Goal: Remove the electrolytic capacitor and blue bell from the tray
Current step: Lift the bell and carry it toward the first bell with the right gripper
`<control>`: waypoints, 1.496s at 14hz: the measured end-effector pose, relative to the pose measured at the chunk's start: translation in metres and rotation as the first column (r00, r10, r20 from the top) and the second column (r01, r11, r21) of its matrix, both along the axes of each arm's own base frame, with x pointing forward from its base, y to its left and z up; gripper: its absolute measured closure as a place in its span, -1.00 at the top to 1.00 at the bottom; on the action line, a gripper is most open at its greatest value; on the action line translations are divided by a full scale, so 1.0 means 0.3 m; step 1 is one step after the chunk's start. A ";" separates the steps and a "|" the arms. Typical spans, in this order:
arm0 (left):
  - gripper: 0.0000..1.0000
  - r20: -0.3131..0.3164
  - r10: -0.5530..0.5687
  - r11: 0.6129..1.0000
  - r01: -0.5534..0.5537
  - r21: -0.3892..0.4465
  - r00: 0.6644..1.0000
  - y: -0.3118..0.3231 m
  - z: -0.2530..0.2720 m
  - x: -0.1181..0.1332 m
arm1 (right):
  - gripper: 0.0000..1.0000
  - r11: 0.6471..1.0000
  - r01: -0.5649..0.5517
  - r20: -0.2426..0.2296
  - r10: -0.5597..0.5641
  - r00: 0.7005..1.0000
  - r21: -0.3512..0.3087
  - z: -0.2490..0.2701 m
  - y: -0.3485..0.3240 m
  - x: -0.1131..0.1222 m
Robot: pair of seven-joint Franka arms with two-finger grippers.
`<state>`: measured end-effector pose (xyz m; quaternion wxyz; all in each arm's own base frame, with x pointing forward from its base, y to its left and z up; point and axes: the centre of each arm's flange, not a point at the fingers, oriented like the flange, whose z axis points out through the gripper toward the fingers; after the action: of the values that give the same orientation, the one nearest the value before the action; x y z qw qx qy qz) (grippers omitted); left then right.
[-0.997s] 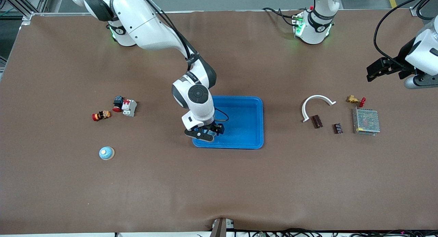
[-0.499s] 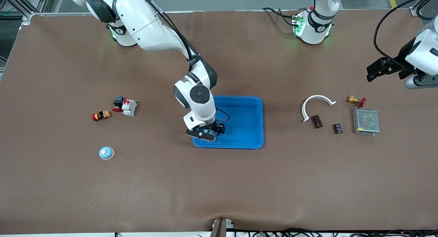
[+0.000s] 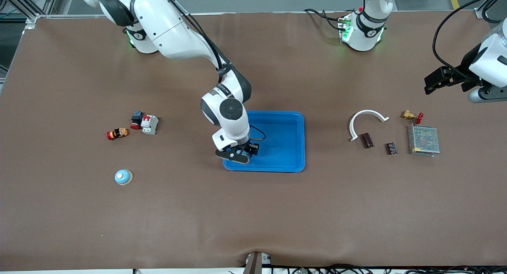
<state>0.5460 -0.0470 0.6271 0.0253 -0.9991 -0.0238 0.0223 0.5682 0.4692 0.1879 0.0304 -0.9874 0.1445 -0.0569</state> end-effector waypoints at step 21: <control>1.00 -0.001 0.000 1.000 0.000 0.000 1.000 -0.001 -0.002 0.000 | 0.31 0.990 -0.138 -0.100 0.134 0.986 -0.036 0.382 -0.305 0.219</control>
<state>0.5460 -0.0473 0.6266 0.0254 -0.9991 -0.0235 0.0229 0.6339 0.3776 0.3024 0.0060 -0.9970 0.0769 -0.0097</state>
